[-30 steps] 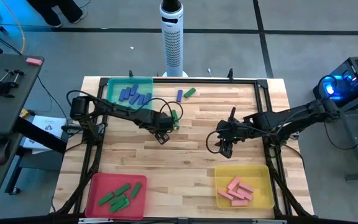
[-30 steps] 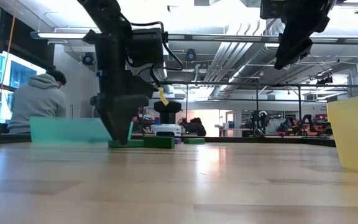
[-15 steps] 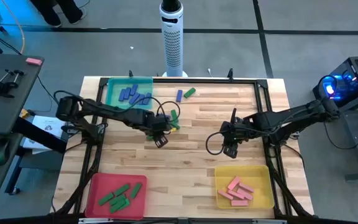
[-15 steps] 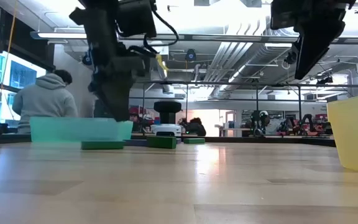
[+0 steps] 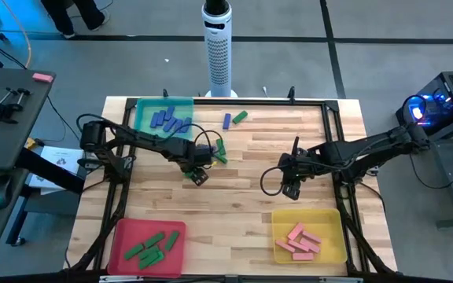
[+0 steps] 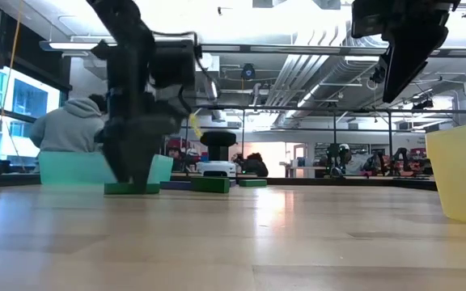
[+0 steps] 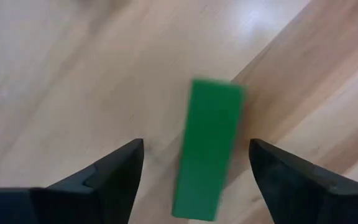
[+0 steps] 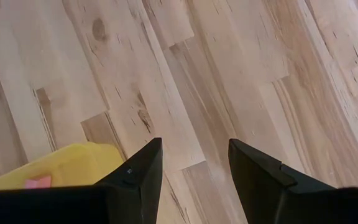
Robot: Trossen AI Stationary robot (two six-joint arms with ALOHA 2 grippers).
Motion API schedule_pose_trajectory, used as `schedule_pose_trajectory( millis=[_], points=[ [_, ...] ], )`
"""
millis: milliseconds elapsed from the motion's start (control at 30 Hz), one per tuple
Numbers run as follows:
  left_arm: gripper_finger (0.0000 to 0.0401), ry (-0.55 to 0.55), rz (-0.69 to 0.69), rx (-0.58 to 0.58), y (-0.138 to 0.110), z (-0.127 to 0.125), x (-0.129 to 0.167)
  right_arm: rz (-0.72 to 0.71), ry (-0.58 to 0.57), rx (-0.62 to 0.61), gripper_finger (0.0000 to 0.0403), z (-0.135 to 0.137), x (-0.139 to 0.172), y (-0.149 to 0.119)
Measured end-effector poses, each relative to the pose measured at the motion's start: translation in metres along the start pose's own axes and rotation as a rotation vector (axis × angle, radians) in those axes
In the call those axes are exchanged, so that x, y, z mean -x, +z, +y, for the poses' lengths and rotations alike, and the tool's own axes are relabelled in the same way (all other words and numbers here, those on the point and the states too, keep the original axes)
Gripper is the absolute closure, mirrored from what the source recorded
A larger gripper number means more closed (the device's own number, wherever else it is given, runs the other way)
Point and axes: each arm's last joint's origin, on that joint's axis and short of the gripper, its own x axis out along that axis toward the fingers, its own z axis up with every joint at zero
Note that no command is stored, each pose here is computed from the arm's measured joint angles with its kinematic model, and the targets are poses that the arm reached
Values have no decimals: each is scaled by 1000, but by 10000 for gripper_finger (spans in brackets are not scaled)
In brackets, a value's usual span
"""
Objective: Sort blocks
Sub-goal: Put the green block into the red bin
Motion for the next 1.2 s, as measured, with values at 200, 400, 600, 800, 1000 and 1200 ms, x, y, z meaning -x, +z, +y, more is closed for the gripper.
schedule_pose_trajectory(
  millis=[200,400,600,800,1000,1200],
  points=[
    [170,-6,4,-22,-8,4,-13,-6,1,1,243,0,0,0],
    [327,-21,-6,-56,-11,-4,-4,-23,-4,33,243,1,0,2],
    [349,-157,-66,-225,-32,-32,50,-43,-2,34,243,-4,5,2],
    [349,-371,-123,-447,-84,-48,118,-227,-9,52,243,-20,13,24],
    [349,-551,-26,-641,-146,-60,147,-477,60,106,243,-47,19,64],
    [349,-617,16,-806,-198,-86,141,-583,130,67,243,-80,17,88]
  ],
)
